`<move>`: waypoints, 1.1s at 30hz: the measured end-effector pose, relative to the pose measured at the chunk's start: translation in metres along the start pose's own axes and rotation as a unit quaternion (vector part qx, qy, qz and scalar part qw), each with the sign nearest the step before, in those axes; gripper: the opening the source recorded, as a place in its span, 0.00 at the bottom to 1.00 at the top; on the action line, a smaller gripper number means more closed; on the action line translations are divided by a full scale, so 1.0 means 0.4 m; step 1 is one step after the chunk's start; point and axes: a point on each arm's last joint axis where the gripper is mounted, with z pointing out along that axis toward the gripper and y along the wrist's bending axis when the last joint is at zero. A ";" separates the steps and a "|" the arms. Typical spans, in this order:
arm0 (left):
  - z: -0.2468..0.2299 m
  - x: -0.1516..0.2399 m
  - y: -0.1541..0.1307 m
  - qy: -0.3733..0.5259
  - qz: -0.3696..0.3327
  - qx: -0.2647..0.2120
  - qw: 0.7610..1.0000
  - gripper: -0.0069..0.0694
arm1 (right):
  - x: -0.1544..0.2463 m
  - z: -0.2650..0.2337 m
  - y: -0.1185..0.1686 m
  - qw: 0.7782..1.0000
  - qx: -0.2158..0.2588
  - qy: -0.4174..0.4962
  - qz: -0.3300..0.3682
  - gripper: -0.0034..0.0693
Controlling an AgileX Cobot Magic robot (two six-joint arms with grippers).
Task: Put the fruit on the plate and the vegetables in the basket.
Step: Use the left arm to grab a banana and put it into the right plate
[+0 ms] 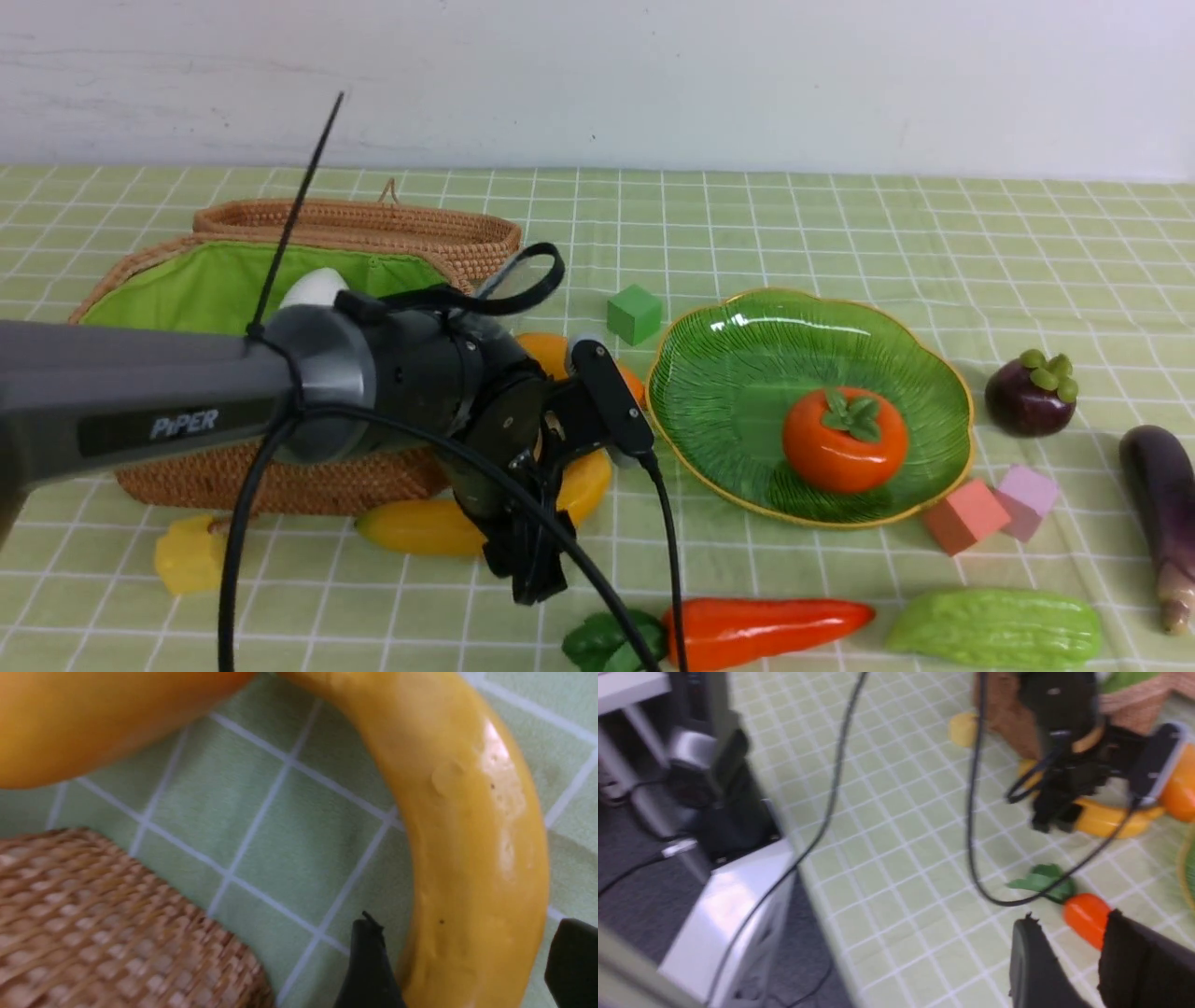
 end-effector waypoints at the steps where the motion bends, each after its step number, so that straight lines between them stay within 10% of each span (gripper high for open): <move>1: 0.006 0.002 -0.001 0.003 0.002 0.000 1.000 0.72 | 0.000 0.000 -0.009 1.000 0.020 0.001 0.004 0.35; 10: 0.020 0.004 -0.003 0.011 0.010 0.000 1.000 0.50 | 0.008 -0.002 -0.030 0.998 0.066 0.015 0.020 0.36; 21: -0.029 0.008 0.001 0.022 0.002 0.001 1.000 0.50 | 0.008 -0.002 -0.030 0.997 0.066 0.016 0.021 0.37; 33: -0.238 -0.198 0.001 -0.197 -0.051 -0.016 0.979 0.50 | 0.005 -0.001 -0.078 0.987 0.151 0.014 0.058 0.37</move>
